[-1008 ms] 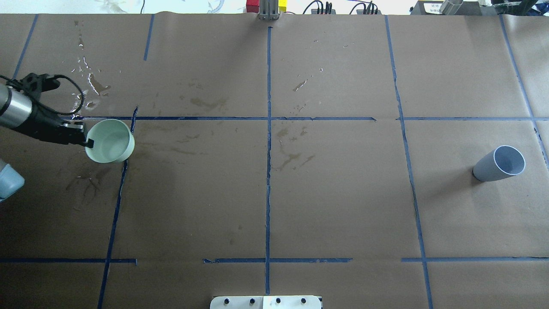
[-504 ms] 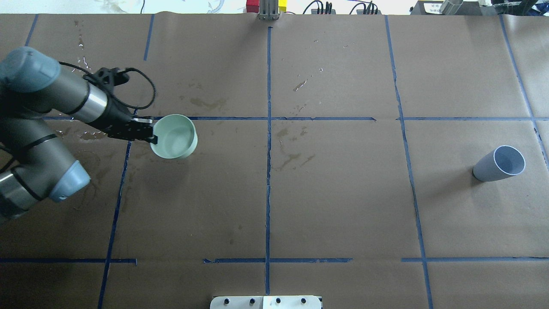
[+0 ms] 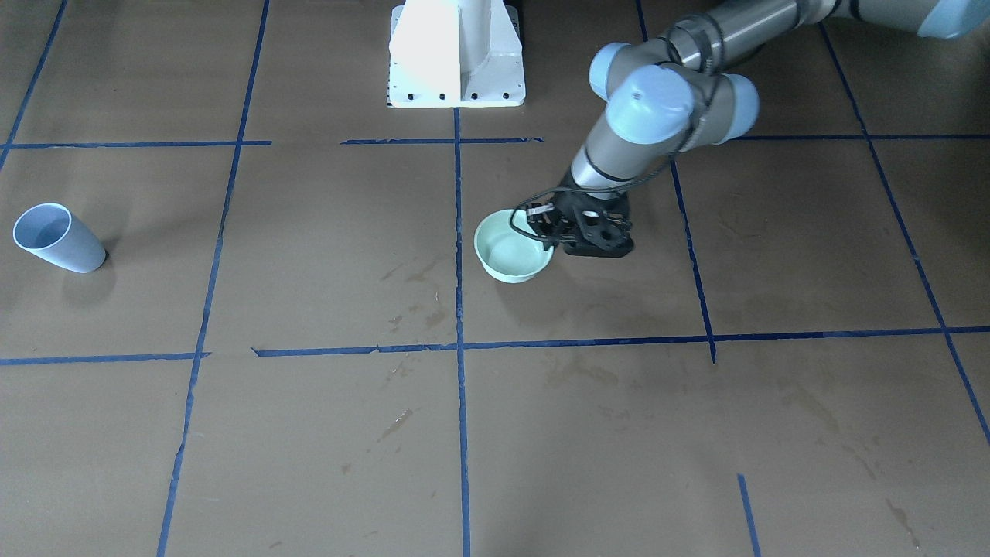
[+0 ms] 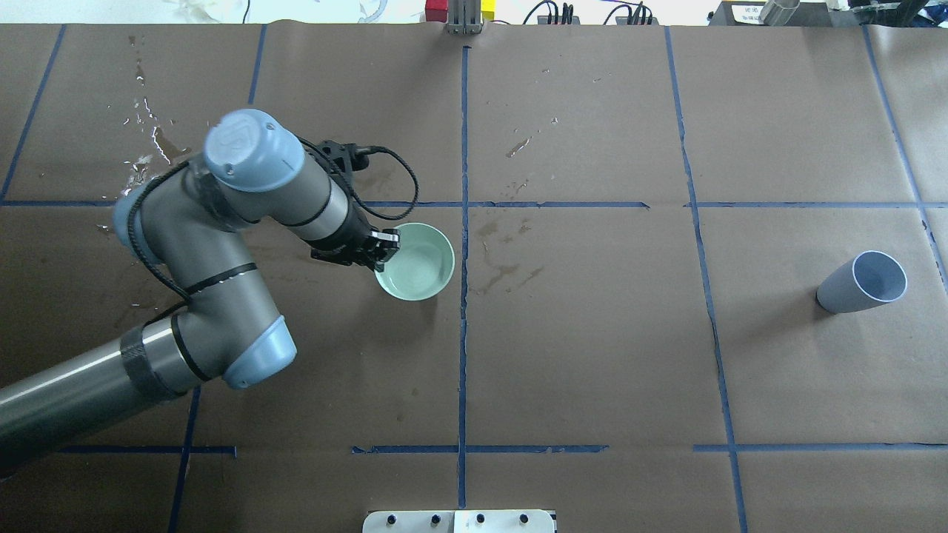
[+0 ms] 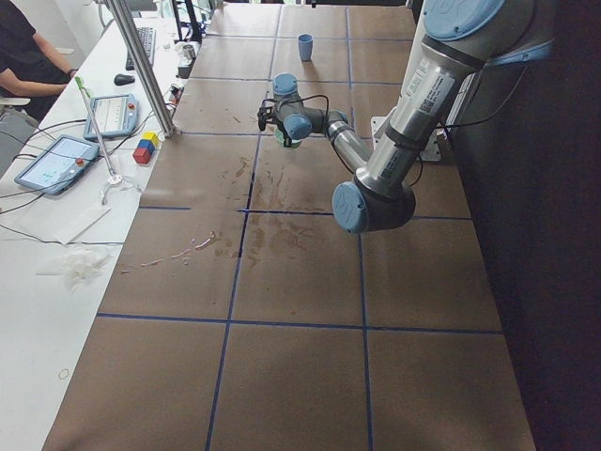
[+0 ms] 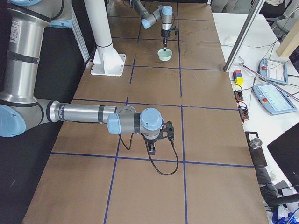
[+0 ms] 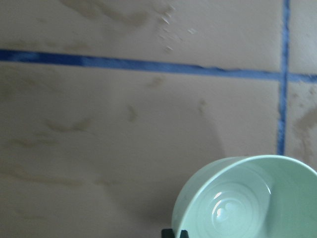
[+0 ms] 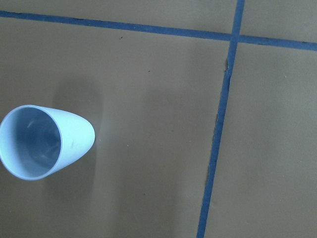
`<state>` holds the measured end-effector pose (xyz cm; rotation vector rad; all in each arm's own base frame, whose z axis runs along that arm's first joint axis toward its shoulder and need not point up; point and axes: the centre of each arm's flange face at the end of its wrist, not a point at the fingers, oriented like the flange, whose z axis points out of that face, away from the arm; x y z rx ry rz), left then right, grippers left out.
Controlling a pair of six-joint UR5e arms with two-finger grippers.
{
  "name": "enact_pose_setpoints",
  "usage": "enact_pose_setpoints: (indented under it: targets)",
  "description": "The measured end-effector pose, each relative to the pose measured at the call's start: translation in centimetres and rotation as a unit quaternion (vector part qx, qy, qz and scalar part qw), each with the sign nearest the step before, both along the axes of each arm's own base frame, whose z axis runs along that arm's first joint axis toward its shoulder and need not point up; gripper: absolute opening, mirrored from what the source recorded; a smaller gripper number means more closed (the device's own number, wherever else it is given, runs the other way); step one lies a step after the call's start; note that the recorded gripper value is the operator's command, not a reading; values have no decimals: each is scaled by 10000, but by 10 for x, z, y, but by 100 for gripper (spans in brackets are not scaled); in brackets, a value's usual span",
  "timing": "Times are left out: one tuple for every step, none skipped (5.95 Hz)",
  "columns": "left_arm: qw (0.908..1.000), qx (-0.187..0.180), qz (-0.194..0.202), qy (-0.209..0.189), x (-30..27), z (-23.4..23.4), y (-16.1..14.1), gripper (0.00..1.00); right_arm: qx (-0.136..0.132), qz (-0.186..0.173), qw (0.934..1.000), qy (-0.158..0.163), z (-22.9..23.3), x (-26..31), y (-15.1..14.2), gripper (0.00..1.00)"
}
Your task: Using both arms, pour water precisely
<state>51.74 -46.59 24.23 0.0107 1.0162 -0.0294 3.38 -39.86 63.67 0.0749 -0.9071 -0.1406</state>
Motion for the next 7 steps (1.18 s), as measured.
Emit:
enact_pose_setpoints:
  targets:
    - [10000,-67,-9,-38,29,-18,4,0,-4,11,10000,-7,-1,0,0,100]
    - [9999,-133,-25,-81,51,-30,2,0,14,11,10000,-15,-3,0,0,100]
    - [9998,-172,-36,-115,62,-34,2,1,138,5,9999,-26,-5,0,0,100]
    - [9997,-186,-43,-136,66,-33,3,9,287,8,9996,-36,-6,0,1,100]
    - [9997,-197,-46,-156,66,-31,3,15,344,12,9994,-41,-6,0,2,100]
    - [9996,-202,-46,-165,67,-29,3,25,357,16,9994,-42,-5,0,2,100]
    - [9997,-199,-43,-161,67,-29,3,46,361,18,9993,-38,-5,0,2,100]
